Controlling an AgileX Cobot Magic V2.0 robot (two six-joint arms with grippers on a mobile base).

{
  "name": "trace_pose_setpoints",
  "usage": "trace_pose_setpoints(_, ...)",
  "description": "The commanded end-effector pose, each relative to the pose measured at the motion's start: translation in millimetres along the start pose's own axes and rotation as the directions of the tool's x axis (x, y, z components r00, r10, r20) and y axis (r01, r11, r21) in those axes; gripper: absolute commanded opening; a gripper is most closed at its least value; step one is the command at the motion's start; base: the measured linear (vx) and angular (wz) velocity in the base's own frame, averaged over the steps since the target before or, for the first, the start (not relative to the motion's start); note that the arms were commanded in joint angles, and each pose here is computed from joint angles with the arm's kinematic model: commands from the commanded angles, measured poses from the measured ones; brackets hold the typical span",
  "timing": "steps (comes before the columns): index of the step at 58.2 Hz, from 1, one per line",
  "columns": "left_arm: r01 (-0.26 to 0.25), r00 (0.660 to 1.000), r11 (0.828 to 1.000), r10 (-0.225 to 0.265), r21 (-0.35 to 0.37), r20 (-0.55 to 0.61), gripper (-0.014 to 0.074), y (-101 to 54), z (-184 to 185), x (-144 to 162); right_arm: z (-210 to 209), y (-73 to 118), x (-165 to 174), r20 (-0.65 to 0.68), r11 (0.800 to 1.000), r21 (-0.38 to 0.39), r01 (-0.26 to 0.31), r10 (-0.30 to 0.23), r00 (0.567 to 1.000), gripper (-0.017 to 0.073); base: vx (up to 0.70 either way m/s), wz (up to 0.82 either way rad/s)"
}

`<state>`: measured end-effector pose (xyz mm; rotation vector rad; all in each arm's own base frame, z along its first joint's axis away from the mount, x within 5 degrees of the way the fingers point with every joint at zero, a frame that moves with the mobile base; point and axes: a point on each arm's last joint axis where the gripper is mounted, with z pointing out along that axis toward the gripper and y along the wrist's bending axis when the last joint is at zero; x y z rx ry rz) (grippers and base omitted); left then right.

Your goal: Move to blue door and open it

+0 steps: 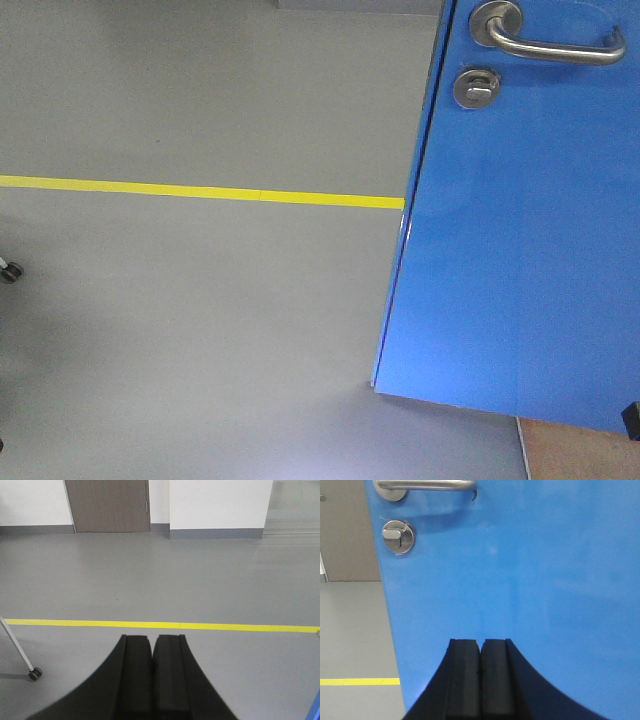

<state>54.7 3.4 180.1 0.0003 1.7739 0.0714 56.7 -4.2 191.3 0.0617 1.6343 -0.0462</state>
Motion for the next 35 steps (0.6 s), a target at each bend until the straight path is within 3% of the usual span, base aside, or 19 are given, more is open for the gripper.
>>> trace_pose_setpoints(1, 0.01, 0.992, 1.0, -0.01, 0.001, 0.125, 0.0073, 0.3, -4.2, -17.0, -1.6, 0.5, -8.7, 0.106, 1.0, -0.003, 0.003, -0.003, 0.994, 0.0011, 0.0, 0.0)
trace_pose_setpoints(35, 0.01, 0.992, 1.0, -0.01, 0.001, 0.125, 0.0073, 0.3, -4.2, -17.0, -1.6, 0.5, -8.7, 0.106, 1.0, -0.003, 0.003, -0.003, 0.994, 0.0011, 0.0, 0.0)
